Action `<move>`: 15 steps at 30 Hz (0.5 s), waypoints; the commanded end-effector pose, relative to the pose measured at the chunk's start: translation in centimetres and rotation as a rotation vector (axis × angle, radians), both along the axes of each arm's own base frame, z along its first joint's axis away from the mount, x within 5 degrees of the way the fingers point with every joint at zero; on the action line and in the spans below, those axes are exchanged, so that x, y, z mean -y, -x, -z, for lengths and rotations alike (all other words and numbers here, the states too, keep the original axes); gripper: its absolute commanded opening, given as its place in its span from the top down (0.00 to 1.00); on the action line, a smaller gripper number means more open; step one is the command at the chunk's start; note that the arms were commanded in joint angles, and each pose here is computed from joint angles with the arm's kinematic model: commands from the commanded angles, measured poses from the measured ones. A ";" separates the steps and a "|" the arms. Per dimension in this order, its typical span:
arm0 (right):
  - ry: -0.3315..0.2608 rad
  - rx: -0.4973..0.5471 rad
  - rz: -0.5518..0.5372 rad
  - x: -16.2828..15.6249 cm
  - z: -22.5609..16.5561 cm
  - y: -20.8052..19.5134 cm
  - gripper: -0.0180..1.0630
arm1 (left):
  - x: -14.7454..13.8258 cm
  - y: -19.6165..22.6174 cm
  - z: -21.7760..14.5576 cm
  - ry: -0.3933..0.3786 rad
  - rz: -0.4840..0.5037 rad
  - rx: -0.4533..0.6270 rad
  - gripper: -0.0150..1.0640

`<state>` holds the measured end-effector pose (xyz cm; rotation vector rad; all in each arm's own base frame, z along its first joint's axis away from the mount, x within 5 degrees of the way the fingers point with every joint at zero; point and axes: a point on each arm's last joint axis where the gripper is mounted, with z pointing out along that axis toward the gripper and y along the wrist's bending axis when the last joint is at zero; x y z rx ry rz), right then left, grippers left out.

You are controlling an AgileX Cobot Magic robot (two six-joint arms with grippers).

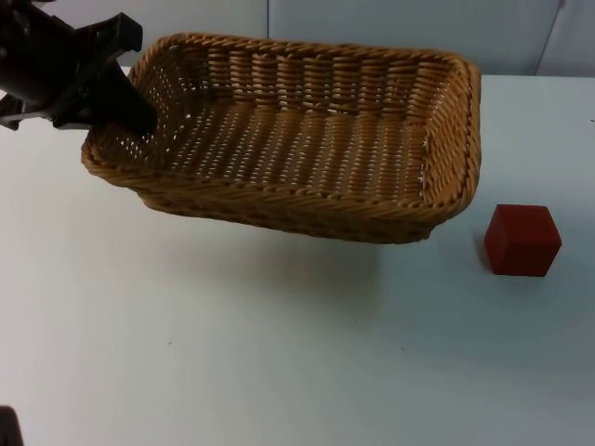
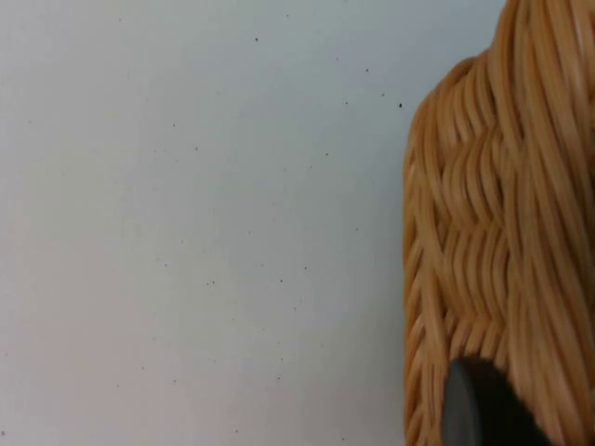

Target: Pick up the basket with the left hand and place the cube into the basket with the right hand.

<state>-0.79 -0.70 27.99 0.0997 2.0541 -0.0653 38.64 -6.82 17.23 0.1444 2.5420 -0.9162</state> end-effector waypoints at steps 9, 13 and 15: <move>0.084 0.059 0.036 0.7 -1.6 -1.0 0.99 | 0.3 0.1 -0.8 0.048 -0.009 -0.003 0.99; 0.108 0.183 0.009 0.5 -4.9 -4.0 0.99 | 0.3 0.1 -0.8 0.047 -0.011 -0.002 0.99; 0.113 0.220 -0.002 0.4 -5.8 -5.1 0.99 | 0.3 0.1 -0.8 0.047 -0.011 -0.002 0.99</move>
